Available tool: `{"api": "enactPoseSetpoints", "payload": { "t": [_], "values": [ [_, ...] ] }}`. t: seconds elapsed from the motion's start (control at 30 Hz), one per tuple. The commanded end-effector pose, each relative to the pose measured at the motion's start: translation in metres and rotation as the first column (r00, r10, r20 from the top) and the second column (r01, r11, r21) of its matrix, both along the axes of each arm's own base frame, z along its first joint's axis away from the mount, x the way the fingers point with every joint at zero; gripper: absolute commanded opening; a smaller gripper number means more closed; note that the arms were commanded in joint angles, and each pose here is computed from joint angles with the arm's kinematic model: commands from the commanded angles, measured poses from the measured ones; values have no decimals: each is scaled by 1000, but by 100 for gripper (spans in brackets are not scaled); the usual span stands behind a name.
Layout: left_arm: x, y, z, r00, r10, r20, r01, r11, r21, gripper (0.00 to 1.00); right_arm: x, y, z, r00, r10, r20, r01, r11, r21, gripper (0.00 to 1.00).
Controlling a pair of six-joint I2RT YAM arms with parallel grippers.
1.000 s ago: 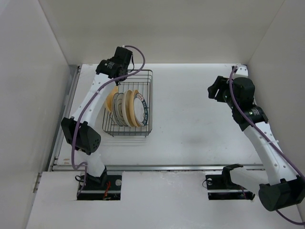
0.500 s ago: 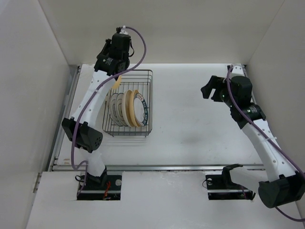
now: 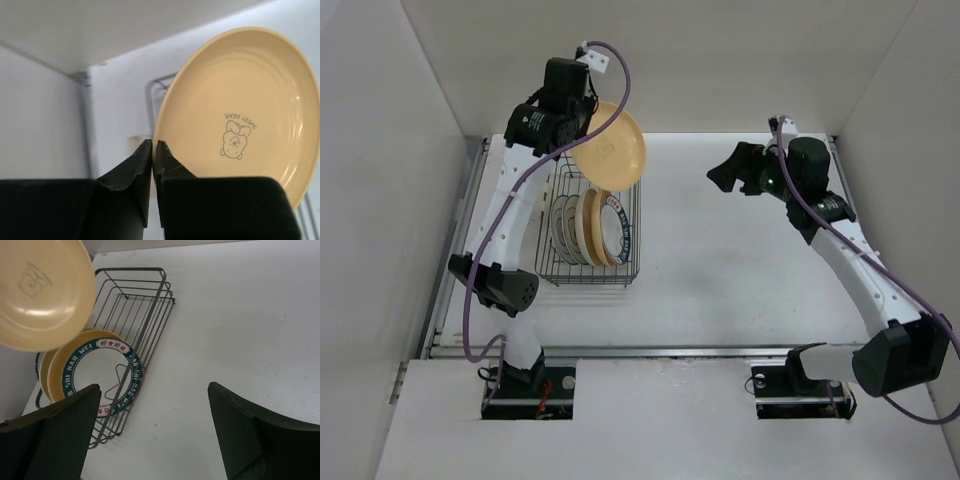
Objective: Unload the plates from the dish rack
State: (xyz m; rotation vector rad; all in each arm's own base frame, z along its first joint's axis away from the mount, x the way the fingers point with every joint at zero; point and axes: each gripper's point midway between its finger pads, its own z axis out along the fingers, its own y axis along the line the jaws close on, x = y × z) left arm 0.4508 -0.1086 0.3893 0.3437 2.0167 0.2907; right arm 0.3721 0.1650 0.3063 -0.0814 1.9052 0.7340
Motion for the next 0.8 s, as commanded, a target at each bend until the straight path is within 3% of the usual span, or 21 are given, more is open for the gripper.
{"api": "enactPoseSetpoints", "payload": {
  "t": [0.0, 0.13, 0.33, 0.5, 0.57, 0.63, 0.67, 0.7, 0.73, 0.77],
  "values": [
    [-43, -67, -44, 924, -313, -221, 250, 929, -272, 0, 8, 30, 23, 991, 120, 56, -124, 989, 79, 94],
    [-51, -95, -73, 852, -428, -302, 309, 876, -371, 0, 8, 53, 7, 979, 199, 30, -201, 975, 94, 94],
    [-65, -128, -82, 761, -565, -319, 356, 774, -523, 0, 14, 60, -32, 983, 171, -67, -163, 981, 107, 94],
    [-65, -135, -95, 739, -580, -342, 340, 760, -554, 0, 12, 72, -63, 970, 204, -130, -192, 976, 101, 82],
    [-65, -138, -97, 739, -579, -344, 323, 753, -573, 0, 15, 75, -80, 967, 189, -172, -177, 981, 85, 73],
    [-59, -136, -94, 746, -582, -324, 318, 738, -595, 0, 16, 75, -93, 961, 187, -206, -174, 982, 79, 53],
    [-58, -137, -89, 754, -581, -307, 321, 733, -599, 0, 14, 78, -98, 956, 183, -229, -169, 982, 79, 38],
    [-56, -133, -89, 762, -569, -310, 303, 736, -606, 0, 17, 77, -95, 960, 175, -219, -162, 984, 77, 13],
    [-52, -130, -83, 774, -564, -289, 309, 734, -605, 0, 21, 73, -92, 967, 138, -213, -125, 990, 72, 3],
    [-51, -129, -79, 780, -558, -285, 309, 738, -600, 0, 21, 70, -85, 974, 119, -194, -107, 992, 67, 0]
  ]
}}
